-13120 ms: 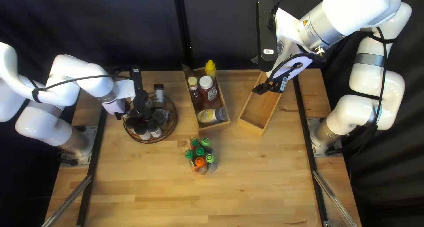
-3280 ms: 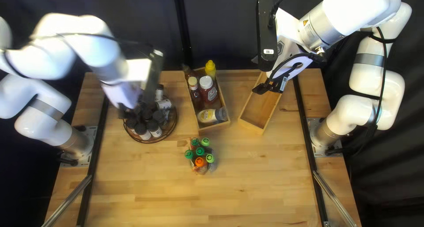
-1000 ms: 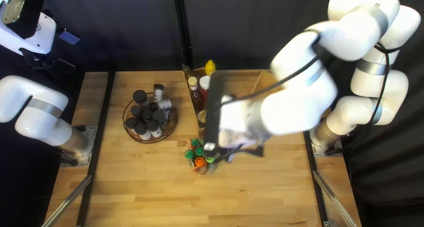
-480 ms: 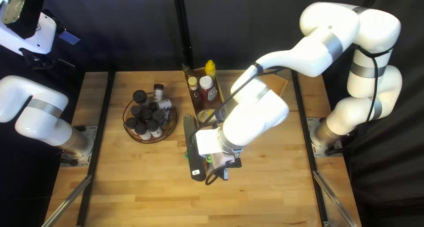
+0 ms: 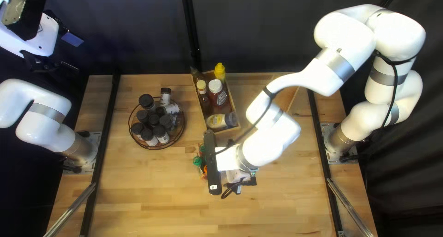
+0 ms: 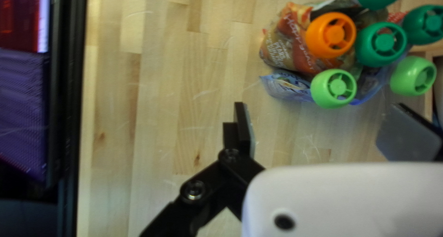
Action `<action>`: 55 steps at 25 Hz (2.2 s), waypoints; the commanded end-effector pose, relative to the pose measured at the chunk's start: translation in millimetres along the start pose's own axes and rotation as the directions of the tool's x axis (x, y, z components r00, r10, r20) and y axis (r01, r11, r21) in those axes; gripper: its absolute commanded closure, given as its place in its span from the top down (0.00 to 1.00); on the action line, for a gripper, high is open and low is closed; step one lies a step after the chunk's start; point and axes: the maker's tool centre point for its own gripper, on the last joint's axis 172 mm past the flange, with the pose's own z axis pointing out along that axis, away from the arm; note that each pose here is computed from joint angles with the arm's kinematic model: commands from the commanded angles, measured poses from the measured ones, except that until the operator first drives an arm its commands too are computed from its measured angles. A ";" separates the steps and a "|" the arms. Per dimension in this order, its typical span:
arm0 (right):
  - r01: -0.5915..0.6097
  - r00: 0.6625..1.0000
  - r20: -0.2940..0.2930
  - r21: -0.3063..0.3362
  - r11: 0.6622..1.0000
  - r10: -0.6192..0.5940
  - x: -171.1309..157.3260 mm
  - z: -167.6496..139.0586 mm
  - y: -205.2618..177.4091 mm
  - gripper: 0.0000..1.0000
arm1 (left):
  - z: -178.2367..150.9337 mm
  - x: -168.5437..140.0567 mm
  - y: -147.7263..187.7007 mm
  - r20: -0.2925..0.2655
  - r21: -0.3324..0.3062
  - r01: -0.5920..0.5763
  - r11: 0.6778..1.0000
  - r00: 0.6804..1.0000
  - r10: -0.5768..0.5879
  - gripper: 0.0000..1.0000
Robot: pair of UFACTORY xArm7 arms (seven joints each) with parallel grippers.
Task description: Separate condiments, baby food and spices and place it in 3 different racks/containers
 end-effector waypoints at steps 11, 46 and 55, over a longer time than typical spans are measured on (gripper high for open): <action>-0.062 0.997 -0.040 -0.059 0.996 0.059 -0.3 39.0 10.3 0.98 | 0.0 0.0 0.0 0.000 0.000 0.000 1.000 1.000 0.000 1.00; -0.084 0.995 0.026 -0.364 0.928 0.100 -35.4 -95.5 93.7 0.00 | 0.0 0.0 0.0 0.000 0.000 0.000 1.000 1.000 0.000 1.00; -0.157 0.983 0.021 -0.417 0.895 0.182 -94.7 -113.6 154.9 0.00 | 0.0 0.0 0.0 0.000 0.000 0.000 1.000 1.000 0.000 1.00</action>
